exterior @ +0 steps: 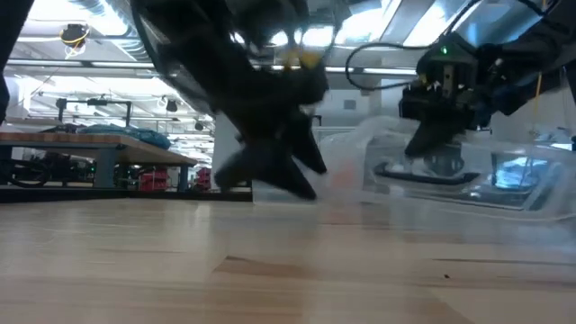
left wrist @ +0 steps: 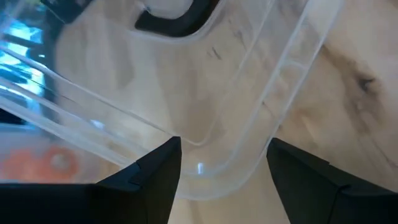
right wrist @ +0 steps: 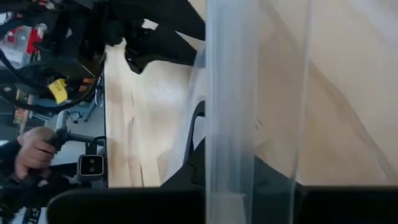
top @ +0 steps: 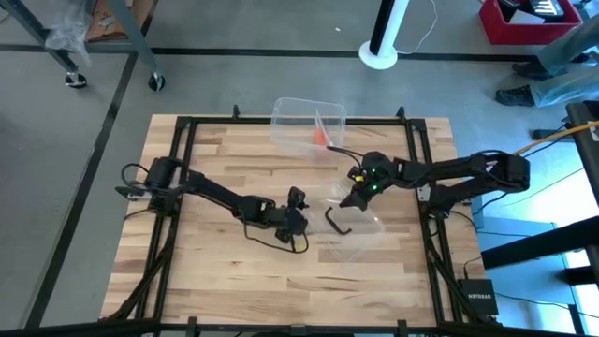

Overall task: Roll bandage
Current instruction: Close the transparent container

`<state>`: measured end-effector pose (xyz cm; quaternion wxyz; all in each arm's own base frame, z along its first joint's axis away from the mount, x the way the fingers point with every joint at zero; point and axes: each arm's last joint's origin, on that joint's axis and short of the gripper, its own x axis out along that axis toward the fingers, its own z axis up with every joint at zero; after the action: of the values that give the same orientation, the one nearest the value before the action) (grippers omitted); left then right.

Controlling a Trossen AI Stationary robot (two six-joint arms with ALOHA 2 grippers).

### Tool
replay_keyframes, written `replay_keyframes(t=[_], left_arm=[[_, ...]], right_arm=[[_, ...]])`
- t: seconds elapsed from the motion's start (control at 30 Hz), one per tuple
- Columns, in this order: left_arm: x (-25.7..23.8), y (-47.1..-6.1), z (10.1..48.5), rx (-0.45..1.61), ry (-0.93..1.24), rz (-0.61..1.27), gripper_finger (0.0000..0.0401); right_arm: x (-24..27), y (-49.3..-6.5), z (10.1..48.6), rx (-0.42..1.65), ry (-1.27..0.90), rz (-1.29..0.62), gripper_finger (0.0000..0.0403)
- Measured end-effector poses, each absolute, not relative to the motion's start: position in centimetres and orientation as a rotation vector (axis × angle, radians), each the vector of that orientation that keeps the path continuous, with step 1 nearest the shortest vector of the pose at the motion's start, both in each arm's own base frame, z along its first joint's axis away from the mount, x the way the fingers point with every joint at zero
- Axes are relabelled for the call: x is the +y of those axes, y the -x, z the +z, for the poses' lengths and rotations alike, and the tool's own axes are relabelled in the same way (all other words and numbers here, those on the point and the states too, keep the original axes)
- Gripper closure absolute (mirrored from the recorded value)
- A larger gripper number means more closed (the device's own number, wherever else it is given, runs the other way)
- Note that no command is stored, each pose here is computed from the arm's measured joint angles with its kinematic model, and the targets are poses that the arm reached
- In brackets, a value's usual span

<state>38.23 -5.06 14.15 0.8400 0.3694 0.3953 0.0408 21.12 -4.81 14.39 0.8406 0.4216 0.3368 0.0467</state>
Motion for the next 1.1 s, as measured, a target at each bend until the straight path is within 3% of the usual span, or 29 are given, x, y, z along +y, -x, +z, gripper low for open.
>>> replay_keyframes(t=[0.17, 0.33, 0.47, 0.77, 0.93, 1.1], left_arm=[[-6.2, -36.9, 18.0, 0.772, -0.771, 0.103, 0.0174], [-6.2, -35.1, 22.6, 0.677, -0.672, 0.140, 0.0174], [-5.9, -33.6, 25.6, 0.604, -0.561, 0.182, 0.0174], [-5.3, -33.8, 27.6, 0.445, -0.361, 0.250, 0.0174], [-5.0, -34.4, 29.2, 0.270, -0.266, 0.290, 0.0174], [-4.5, -34.8, 31.5, 0.042, -0.189, 0.334, 0.0174]], right_arm=[[-5.1, -21.6, 17.8, 0.677, -0.791, 0.067, 0.0364], [-5.1, -21.6, 23.6, 0.663, -0.618, -0.048, 0.0393], [-4.3, -21.5, 28.7, 0.653, -0.456, -0.163, 0.0388], [-0.8, -21.4, 37.7, 0.509, -0.239, -0.242, 0.0390], [1.4, -21.2, 39.6, 0.415, -0.120, -0.397, 0.0396], [3.2, -22.4, 39.3, 0.365, 0.004, -0.553, 0.0391]])
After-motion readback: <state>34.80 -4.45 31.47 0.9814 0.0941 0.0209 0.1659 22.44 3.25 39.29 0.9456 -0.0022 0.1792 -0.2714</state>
